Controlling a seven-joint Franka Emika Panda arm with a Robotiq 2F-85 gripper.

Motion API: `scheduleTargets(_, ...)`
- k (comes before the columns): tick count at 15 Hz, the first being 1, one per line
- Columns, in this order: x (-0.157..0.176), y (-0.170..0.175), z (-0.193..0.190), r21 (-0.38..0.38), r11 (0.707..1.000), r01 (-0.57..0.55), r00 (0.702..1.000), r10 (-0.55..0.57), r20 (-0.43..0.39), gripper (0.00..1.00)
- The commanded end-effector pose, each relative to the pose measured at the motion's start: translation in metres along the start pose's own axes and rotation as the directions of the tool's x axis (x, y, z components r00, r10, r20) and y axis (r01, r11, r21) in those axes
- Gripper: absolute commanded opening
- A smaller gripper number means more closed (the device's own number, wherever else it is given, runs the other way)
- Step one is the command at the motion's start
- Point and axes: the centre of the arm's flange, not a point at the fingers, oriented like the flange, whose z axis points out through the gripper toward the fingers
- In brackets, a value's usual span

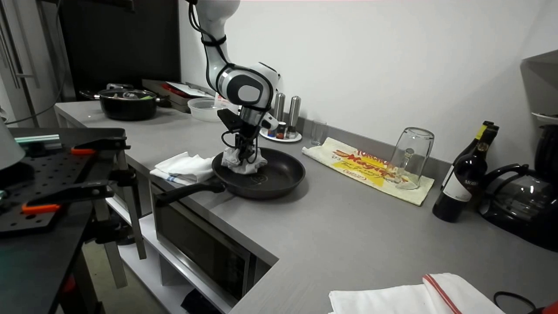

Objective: Pick up the white towel with blue stripes, wipe inside the black pan and put the towel back on the table.

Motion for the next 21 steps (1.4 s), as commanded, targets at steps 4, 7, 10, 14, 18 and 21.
scheduleTargets(4,0.004,0.006,-0.011,0.181,0.978,-0.099,0.989,0.076,0.129,0.03)
scheduleTargets(7,0.008,0.004,-0.036,0.253,0.960,-0.123,0.985,0.088,0.147,0.03)
scheduleTargets(10,0.012,-0.003,-0.074,0.302,0.946,-0.118,0.989,0.084,0.122,0.03)
scheduleTargets(14,-0.002,-0.032,-0.132,0.322,0.945,-0.051,0.998,0.039,0.044,0.03)
scheduleTargets(18,-0.035,-0.084,-0.170,0.309,0.947,0.094,0.996,-0.092,-0.023,0.03)
scheduleTargets(21,-0.072,-0.127,-0.170,0.306,0.930,0.202,0.979,-0.199,-0.042,0.03)
